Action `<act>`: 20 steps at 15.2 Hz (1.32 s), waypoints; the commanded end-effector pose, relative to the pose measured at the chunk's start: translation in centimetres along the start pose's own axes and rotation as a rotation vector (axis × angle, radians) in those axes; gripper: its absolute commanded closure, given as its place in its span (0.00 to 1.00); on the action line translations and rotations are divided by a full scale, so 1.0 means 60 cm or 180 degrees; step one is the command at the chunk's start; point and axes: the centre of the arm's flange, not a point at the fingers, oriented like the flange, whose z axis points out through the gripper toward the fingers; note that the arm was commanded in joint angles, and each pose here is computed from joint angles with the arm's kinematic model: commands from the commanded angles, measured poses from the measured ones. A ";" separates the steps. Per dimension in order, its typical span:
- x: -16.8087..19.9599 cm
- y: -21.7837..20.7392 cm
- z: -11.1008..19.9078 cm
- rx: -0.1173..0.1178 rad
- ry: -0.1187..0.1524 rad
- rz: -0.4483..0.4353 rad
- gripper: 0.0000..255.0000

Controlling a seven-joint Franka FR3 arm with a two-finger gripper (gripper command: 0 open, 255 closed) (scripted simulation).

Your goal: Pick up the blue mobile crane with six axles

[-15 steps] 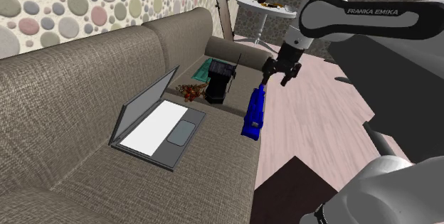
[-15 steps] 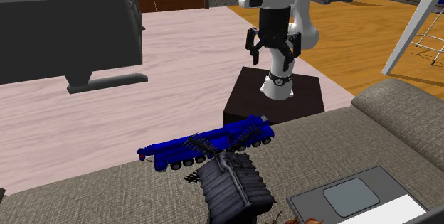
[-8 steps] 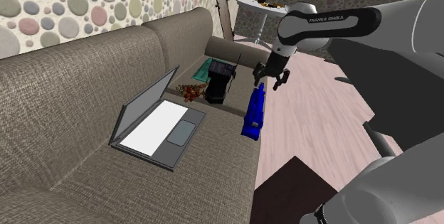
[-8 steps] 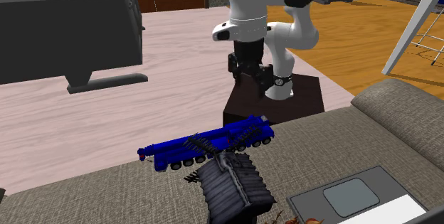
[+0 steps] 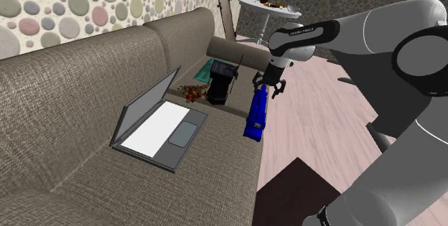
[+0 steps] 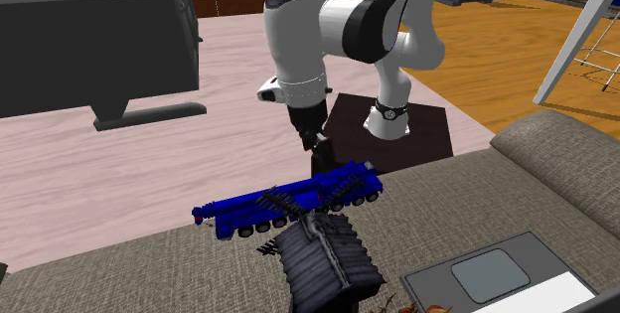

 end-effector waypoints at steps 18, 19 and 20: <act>0.060 0.025 0.111 -0.0003 -0.0075 0.0330 1.00; 0.060 0.025 0.111 -0.0003 -0.0075 0.0330 1.00; 0.060 0.025 0.111 -0.0003 -0.0076 0.0330 1.00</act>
